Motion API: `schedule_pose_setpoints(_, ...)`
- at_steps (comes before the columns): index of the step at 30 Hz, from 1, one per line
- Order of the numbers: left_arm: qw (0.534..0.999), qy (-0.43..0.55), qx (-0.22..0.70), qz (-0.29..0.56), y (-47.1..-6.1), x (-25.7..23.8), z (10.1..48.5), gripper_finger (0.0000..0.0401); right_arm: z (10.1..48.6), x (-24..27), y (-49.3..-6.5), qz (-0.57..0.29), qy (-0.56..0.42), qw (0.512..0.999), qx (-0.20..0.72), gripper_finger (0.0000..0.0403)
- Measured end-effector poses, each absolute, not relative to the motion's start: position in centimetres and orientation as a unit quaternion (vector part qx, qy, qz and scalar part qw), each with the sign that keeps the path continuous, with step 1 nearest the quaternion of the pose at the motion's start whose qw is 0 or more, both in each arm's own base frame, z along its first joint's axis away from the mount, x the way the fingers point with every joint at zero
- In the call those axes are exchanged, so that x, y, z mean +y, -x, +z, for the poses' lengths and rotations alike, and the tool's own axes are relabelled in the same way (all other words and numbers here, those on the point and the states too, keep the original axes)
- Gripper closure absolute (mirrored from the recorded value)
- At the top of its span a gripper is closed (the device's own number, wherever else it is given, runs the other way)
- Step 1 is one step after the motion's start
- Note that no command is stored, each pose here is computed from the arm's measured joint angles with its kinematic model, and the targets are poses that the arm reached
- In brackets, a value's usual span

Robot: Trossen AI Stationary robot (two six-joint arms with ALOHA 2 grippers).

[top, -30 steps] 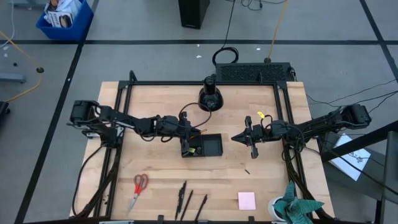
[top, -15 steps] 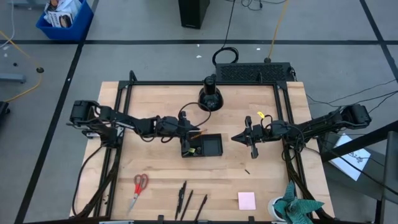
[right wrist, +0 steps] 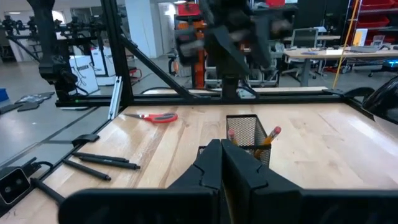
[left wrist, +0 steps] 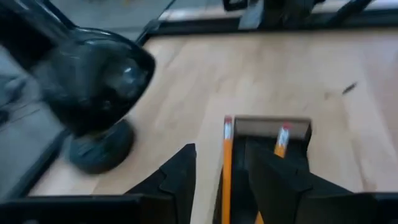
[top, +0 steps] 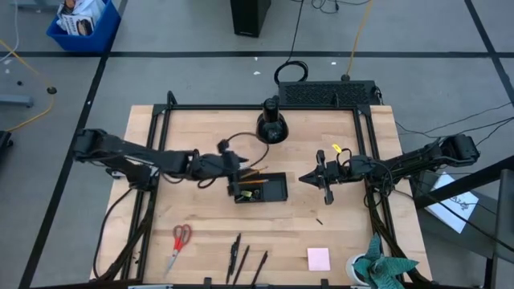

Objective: Pick and place office supplies into organizer
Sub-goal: Put the scissors into the top left section of the desk organizer

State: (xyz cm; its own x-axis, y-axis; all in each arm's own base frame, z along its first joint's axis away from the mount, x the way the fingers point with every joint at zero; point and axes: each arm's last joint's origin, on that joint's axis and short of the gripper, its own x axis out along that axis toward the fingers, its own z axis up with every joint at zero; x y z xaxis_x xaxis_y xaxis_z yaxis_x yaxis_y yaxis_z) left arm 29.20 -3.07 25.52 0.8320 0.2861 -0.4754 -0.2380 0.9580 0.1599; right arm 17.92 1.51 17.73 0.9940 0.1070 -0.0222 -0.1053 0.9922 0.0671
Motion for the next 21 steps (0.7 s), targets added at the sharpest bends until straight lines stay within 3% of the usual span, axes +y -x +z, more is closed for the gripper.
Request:
schedule_pose_setpoints(4, 0.915, -0.051, 0.367, 0.16, -27.4, -6.7, 27.2, 0.0277, 17.7, 1.5, -17.9, 0.053, -0.033, 0.998, 0.014, 0.0403)
schedule_pose_setpoints(7, 0.888, 0.001, 0.423, 0.182, -25.8, -9.2, 27.6, 0.0282, 17.7, 1.5, -17.9, 0.053, -0.033, 0.998, 0.015, 0.0403)
schedule_pose_setpoints(13, 0.777, 0.224, 0.513, 0.289, -21.6, -13.1, 25.8, 0.0283, 17.7, 1.5, -17.9, 0.053, -0.033, 0.998, 0.015, 0.0403)
schedule_pose_setpoints(21, 0.653, 0.324, 0.573, 0.374, -17.6, -18.7, 21.8, 0.0284, 17.7, 1.5, -17.9, 0.053, -0.047, 0.997, 0.014, 0.0403)
